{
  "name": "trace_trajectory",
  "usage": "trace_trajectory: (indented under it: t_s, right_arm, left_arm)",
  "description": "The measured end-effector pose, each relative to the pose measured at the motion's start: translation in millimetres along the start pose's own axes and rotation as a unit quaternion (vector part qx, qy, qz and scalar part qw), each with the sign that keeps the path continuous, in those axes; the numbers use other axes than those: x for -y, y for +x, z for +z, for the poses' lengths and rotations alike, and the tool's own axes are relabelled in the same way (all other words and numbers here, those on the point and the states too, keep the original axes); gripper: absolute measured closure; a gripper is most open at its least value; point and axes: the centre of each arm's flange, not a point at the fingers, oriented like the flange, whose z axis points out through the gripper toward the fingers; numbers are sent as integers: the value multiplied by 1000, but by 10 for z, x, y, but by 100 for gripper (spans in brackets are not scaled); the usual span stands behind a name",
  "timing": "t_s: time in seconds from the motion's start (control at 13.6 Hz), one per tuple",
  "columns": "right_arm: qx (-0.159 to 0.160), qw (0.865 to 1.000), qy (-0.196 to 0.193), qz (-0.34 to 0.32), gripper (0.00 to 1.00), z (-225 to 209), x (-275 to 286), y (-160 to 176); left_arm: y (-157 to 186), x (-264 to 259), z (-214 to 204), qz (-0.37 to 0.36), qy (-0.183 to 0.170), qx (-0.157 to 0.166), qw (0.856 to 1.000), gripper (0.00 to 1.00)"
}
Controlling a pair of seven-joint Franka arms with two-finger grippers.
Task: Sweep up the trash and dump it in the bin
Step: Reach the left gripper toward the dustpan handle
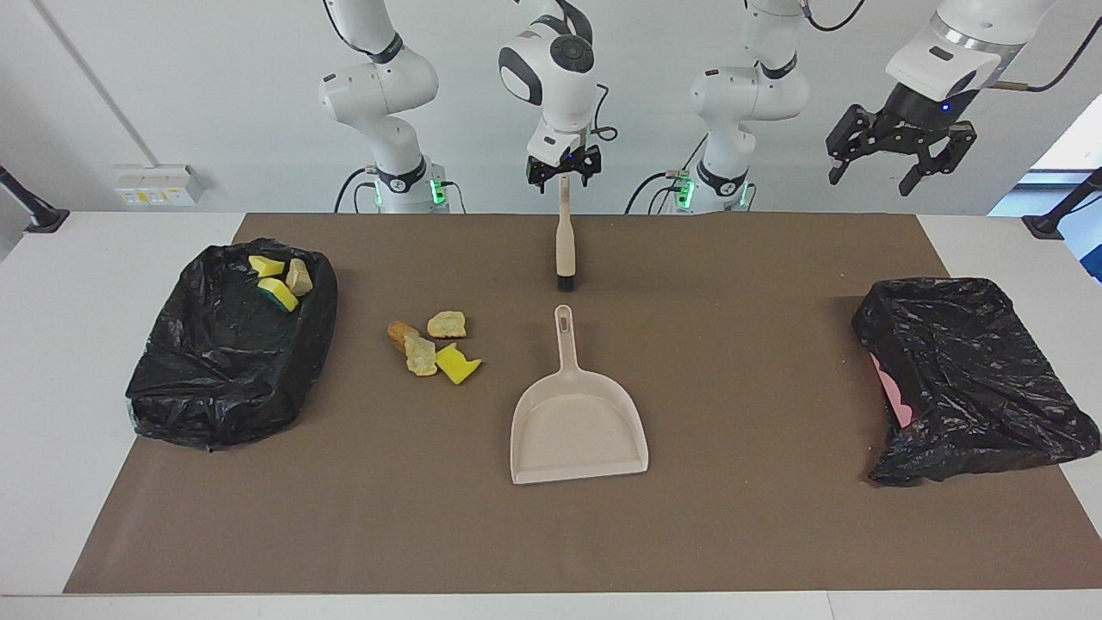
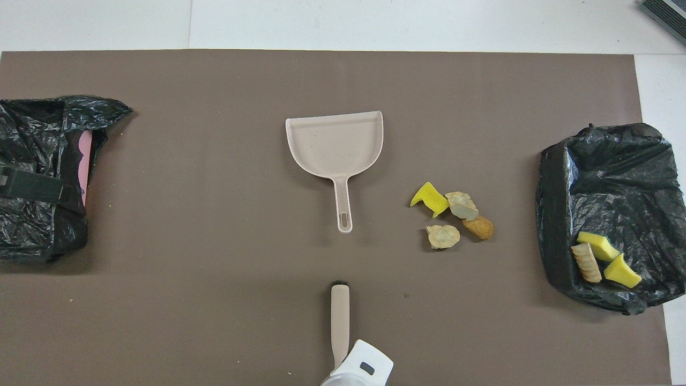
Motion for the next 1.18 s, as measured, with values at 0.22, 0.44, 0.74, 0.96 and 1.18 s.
trace_trajectory:
  t_s: [0.22,0.44,0.74,0.96,1.18]
  right_arm:
    - [-12,1000,11,14,0,121,9,-28]
    - [-16,1000,17,18,0,324,68,-108]
    - [-5,1000,11,20,0,514,84,-177]
    - [-2,1000,7,19,6,562,71,-204]
    - [-2,1000,7,19,24,564,70,-205]
  left_arm:
    - [220,-565,209,-9,-1,-10,1000,0]
    - [471,-1351,659,-25,-3,-13,1000,0]
    - [763,-1992,1288,-39,-8,-21,999,0]
    - [904,-2383,1950,-46,-9,-16,999,0]
    - [960,-2896,2549,-57,-13,-18,998,0]
